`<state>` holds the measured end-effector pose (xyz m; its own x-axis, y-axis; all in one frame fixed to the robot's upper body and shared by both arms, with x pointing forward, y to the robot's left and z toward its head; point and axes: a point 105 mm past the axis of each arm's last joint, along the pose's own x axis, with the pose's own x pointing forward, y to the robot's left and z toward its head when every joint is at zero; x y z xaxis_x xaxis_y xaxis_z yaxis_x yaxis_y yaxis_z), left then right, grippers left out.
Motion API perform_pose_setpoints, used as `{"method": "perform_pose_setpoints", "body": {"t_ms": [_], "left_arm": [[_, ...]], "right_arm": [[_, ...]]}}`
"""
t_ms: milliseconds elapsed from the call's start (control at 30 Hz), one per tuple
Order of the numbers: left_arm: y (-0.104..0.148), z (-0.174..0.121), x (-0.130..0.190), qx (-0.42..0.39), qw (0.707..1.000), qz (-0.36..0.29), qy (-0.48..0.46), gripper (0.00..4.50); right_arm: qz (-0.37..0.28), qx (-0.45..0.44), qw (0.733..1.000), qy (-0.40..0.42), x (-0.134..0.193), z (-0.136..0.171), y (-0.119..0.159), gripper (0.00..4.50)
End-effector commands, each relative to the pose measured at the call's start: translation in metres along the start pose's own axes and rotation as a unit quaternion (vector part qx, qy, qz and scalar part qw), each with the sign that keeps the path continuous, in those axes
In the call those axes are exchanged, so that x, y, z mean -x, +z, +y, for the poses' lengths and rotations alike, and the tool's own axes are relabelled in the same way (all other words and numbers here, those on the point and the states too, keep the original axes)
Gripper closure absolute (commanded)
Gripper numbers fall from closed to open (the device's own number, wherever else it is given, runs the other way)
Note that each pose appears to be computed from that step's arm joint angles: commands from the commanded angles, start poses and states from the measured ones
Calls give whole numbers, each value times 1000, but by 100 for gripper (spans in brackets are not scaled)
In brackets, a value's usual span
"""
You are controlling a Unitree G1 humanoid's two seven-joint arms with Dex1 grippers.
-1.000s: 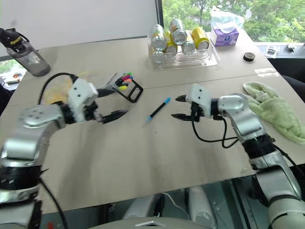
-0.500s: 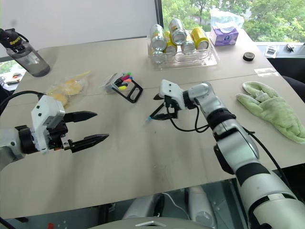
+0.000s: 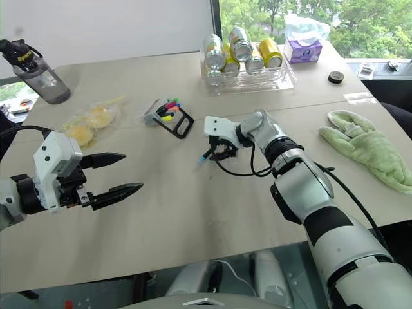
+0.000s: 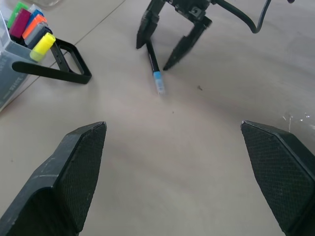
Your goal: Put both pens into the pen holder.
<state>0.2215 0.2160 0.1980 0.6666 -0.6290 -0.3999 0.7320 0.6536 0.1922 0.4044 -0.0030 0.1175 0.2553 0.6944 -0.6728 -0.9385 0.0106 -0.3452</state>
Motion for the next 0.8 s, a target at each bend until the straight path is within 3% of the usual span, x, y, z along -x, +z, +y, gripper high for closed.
{"method": "perform_pose_setpoints", "body": {"t_ms": [33,100,133,300,467,567,700,800], "left_arm": [[11,3,2,-27,1000,-12,5,0],[12,5,-1,-31,999,-14,-1,0],[12,6,-2,-32,999,-14,-3,0],[14,10,-6,-40,999,-16,-13,0],[14,11,-6,-43,999,-16,-16,0],[14,12,-5,-42,999,-18,-15,0],[12,12,-4,-36,999,-19,-12,0],[9,12,-4,-34,999,-17,-10,0]], "right_arm": [[67,-32,997,-10,14,-4,-33,325],[72,-40,997,-10,15,-5,-35,422],[72,-43,996,-9,16,-4,-36,448],[70,-42,997,-6,18,-4,-37,448],[21,2,1000,0,24,-9,-16,448],[-1,26,1000,6,33,-14,-2,360],[-56,44,996,-43,36,-28,28,167],[-109,44,991,-59,25,-26,51,167]]}}
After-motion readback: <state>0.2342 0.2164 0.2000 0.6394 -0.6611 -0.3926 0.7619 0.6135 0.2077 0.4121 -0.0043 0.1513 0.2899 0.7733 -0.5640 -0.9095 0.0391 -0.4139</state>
